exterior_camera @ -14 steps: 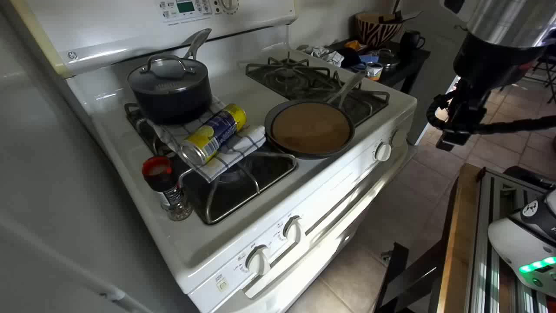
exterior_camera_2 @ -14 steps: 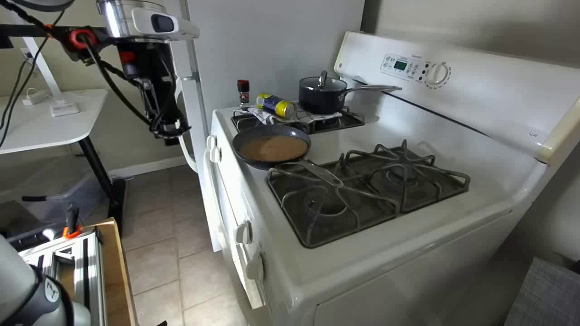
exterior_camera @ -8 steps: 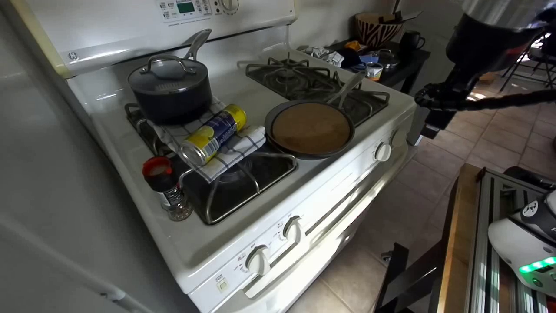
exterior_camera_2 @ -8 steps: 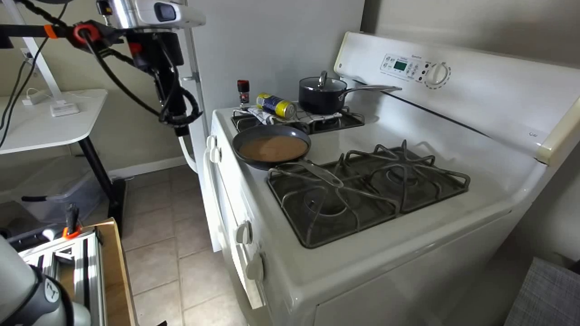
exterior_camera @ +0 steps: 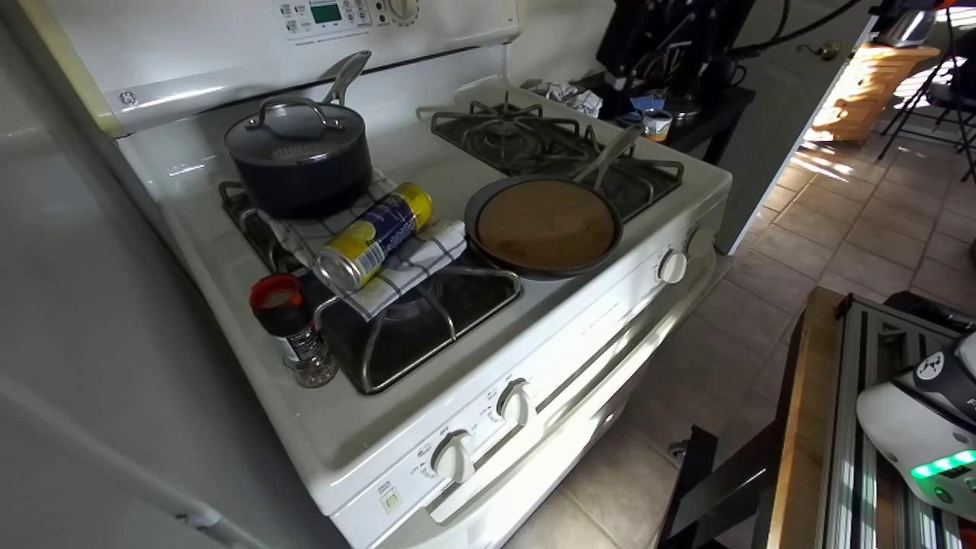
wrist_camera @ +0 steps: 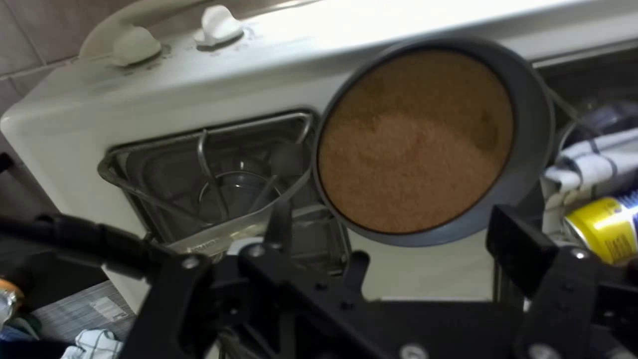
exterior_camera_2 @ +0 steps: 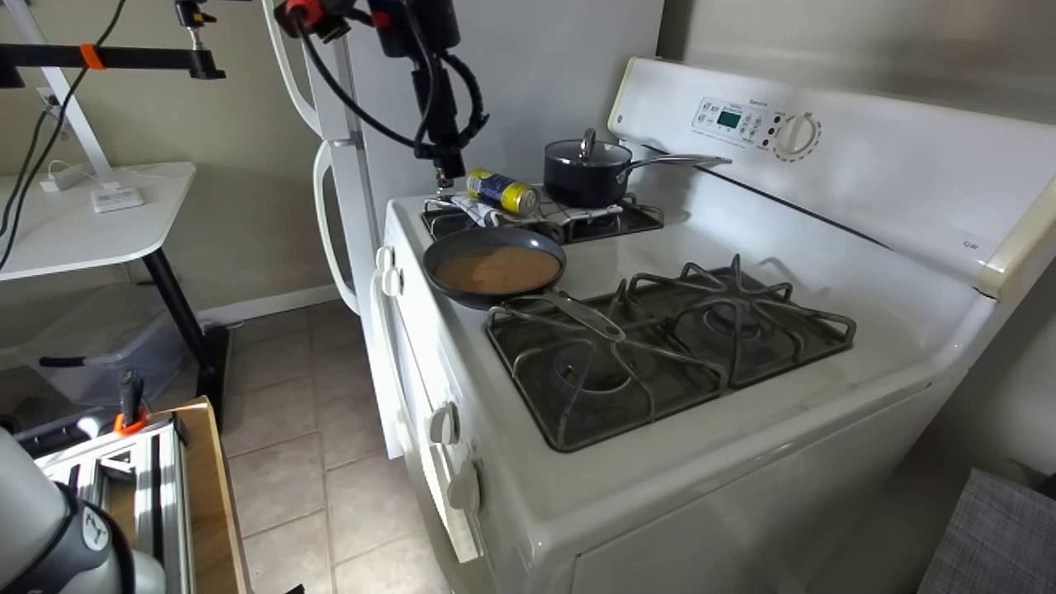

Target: Pick up the blue and yellow can on the towel and place it on the rare right plate of the stove

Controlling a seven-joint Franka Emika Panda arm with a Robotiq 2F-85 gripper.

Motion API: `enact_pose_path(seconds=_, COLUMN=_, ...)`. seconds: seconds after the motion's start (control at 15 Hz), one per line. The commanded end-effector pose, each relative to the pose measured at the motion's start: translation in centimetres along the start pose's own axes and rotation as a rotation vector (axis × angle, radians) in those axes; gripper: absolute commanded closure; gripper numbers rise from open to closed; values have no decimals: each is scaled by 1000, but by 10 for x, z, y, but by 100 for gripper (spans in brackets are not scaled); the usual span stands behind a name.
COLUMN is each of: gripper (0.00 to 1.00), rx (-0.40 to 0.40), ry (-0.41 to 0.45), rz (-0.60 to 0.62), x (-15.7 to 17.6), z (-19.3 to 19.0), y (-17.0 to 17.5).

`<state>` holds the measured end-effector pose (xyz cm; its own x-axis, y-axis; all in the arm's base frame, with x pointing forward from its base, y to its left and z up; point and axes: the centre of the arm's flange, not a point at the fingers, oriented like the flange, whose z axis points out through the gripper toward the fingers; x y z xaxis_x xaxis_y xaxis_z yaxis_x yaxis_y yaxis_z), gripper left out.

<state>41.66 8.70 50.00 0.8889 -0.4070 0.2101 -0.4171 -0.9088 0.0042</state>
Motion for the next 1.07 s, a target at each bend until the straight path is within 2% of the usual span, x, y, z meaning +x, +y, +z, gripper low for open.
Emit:
enact_pose_path(seconds=0.0, gripper=0, rx=19, ry=-1, rz=48, x=14, z=-1, y=-7)
enact_pose_path(seconds=0.13, gripper=0, rx=23, ry=-9, rz=54, x=24, z=1, y=-12)
enact_pose_path(seconds=0.4, gripper=0, rx=24, ry=-4, rz=50, x=20, z=-1, y=-11)
enact_pose_path(seconds=0.47, gripper=0, rx=28, ry=-39, rz=138, x=24, z=-1, y=-29)
enact_pose_path(seconds=0.6, gripper=0, rx=10, ry=-12, rz=272, x=36, z=-3, y=-66)
enact_pose_path(seconds=1.0, gripper=0, rx=108, ry=-64, rz=534, x=75, z=-22, y=-176)
